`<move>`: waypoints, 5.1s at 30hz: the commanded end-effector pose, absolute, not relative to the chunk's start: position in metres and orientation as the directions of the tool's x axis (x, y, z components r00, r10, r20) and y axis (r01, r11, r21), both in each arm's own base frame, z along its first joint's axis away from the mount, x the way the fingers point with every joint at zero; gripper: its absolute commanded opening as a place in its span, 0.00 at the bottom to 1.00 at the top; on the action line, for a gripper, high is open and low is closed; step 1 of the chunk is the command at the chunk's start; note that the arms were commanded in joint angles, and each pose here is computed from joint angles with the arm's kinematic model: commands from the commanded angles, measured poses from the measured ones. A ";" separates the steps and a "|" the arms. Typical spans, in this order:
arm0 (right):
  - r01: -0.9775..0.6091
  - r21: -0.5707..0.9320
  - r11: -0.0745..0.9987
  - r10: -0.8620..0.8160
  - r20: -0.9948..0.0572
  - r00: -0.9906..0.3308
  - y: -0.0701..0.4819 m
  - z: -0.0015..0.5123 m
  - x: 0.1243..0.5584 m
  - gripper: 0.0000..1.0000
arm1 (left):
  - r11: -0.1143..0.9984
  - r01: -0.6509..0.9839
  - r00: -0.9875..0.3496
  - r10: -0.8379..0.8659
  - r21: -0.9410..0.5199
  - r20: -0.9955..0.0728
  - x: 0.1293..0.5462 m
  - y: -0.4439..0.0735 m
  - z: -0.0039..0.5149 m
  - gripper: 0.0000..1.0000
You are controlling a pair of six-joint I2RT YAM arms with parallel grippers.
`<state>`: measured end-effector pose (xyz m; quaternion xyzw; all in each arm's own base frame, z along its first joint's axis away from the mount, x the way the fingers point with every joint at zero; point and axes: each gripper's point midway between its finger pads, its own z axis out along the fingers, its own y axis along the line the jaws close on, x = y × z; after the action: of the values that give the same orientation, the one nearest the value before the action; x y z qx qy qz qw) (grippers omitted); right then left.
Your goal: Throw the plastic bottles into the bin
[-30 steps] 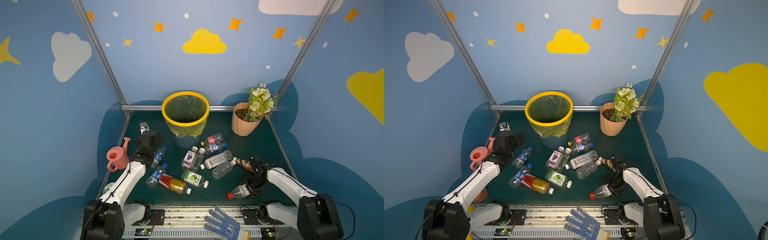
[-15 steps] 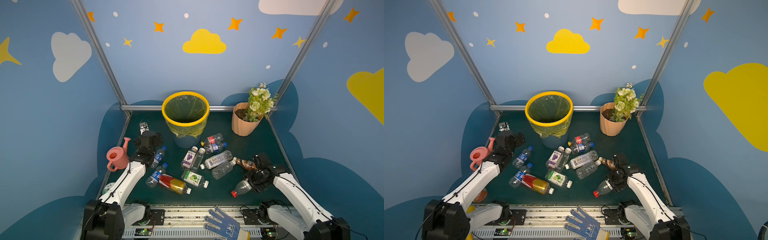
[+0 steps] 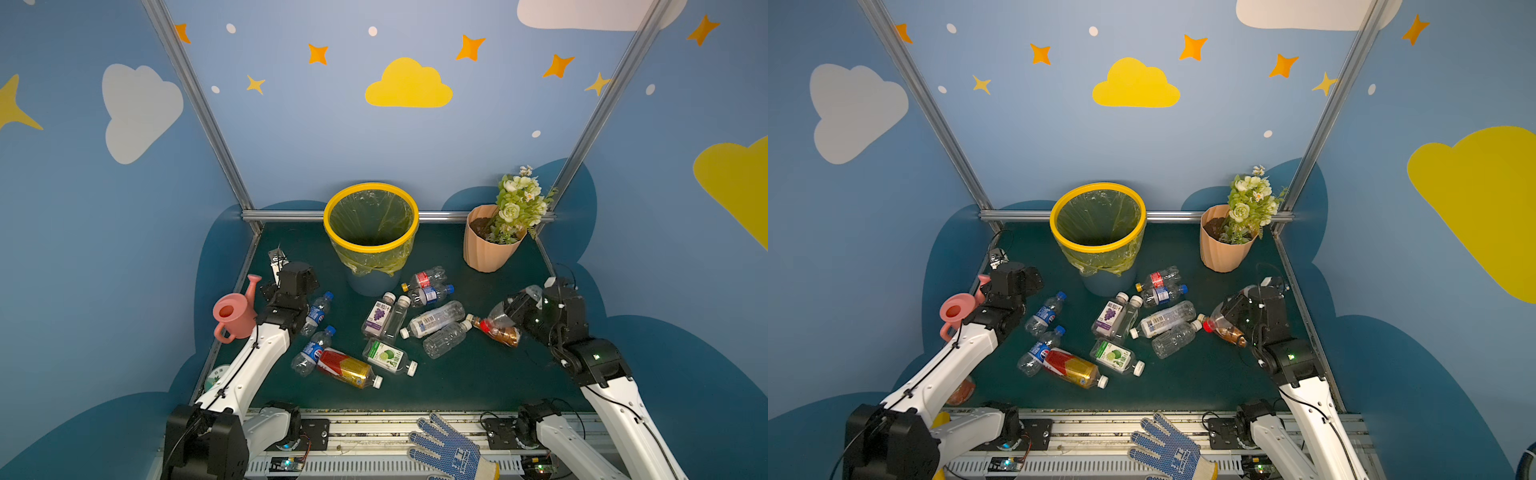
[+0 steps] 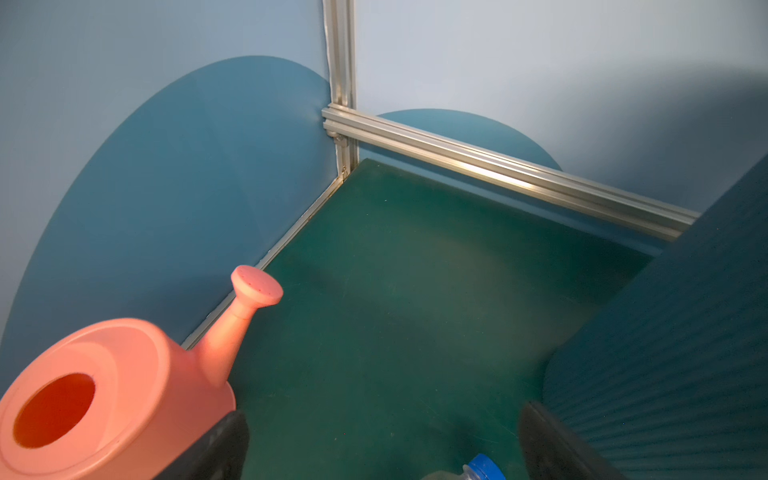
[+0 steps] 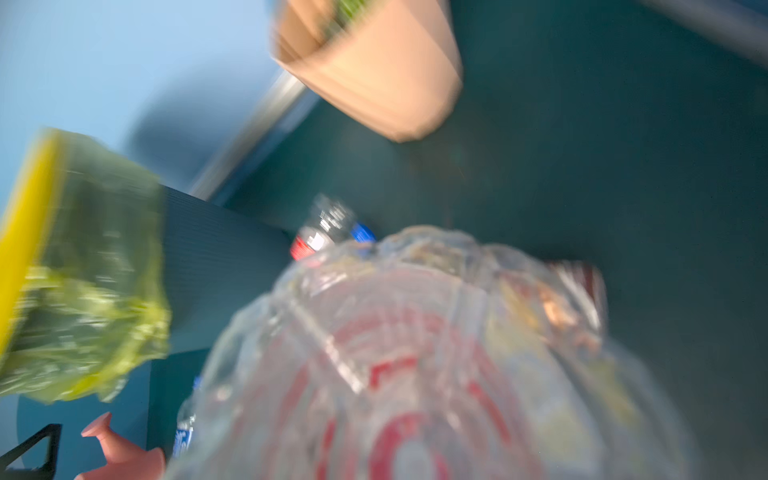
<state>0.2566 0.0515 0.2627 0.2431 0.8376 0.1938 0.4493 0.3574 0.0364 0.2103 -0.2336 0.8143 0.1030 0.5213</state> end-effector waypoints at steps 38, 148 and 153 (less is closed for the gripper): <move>-0.744 0.187 0.641 0.071 -0.980 -0.185 0.322 0.502 0.440 0.93 | 0.806 -0.582 -0.396 -0.397 -0.109 -0.828 0.298 0.061 0.217 1.00; 0.070 0.538 0.840 0.480 -0.676 -0.559 0.024 0.212 0.336 0.94 | 0.635 -0.766 -0.635 -0.771 -0.097 -0.034 0.163 -0.120 0.035 0.64; 0.077 0.543 0.836 0.488 -0.673 -0.556 0.023 0.211 0.335 0.94 | 0.652 -0.738 -0.645 -0.758 -0.175 -0.102 0.175 -0.124 0.059 0.62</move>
<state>0.3371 0.0232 0.2100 0.1643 0.8537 0.2294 0.4376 0.1646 -0.1261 0.0415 -0.4210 0.9044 -0.0539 0.0439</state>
